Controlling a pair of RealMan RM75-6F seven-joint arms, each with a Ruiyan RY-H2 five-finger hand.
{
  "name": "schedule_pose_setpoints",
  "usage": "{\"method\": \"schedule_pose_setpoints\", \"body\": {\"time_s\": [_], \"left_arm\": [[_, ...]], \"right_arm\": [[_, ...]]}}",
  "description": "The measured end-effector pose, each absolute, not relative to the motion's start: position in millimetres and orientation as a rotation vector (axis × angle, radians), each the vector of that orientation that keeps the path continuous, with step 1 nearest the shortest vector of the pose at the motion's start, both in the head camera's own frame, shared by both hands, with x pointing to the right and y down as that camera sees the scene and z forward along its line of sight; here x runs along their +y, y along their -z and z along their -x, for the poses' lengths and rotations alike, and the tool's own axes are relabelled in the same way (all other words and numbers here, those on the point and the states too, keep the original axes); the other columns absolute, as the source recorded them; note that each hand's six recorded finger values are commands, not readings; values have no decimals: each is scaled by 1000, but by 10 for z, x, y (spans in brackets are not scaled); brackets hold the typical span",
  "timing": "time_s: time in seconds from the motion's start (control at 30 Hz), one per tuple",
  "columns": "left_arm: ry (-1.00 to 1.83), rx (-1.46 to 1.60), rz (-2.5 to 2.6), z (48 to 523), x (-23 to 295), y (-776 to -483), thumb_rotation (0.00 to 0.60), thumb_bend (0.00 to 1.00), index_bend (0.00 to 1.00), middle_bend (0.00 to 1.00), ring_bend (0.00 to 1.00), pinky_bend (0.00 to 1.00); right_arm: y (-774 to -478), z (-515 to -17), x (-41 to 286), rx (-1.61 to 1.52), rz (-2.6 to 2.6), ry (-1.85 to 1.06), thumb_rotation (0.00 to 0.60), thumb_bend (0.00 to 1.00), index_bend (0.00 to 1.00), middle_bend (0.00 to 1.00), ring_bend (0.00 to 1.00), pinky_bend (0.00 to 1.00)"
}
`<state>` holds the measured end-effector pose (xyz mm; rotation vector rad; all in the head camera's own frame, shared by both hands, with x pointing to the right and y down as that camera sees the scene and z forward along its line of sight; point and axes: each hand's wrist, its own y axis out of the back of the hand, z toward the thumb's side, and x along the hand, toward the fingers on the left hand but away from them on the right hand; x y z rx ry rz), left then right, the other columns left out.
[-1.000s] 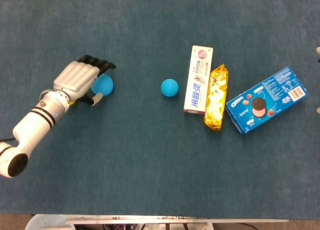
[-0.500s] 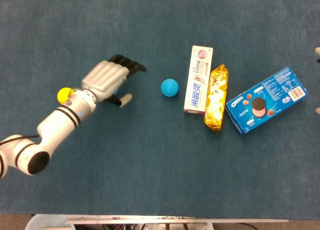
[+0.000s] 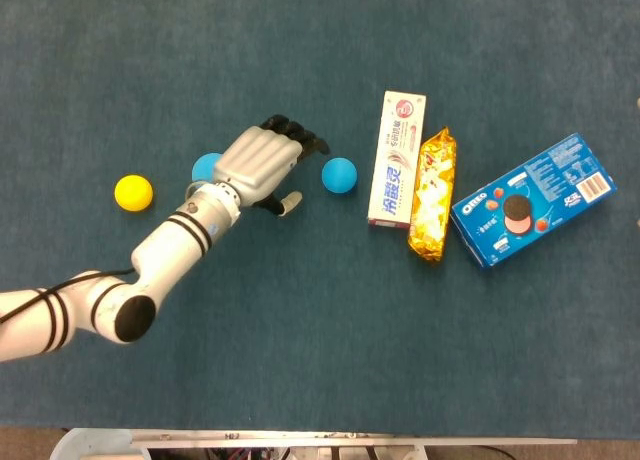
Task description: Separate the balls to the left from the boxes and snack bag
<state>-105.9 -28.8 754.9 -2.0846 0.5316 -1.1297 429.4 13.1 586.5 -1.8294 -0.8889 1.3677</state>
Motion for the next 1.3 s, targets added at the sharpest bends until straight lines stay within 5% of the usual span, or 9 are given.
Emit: {"method": "schedule_pose_setpoints", "body": {"time_s": [0.67,1.3], "left_arm": [[1128,516,2080,769,-250,-7719,600,370,197,216,128,92],[1105,568,2064,635,-280,-7814,600,369,296,378,203,92]], "right_arm": [[-5866,-4340,139,-892,1827,-1383,600,0,17,232,138,265],[-5843,-4366,145,-903,1820,-1392,600,0,16,232,138,265]]}}
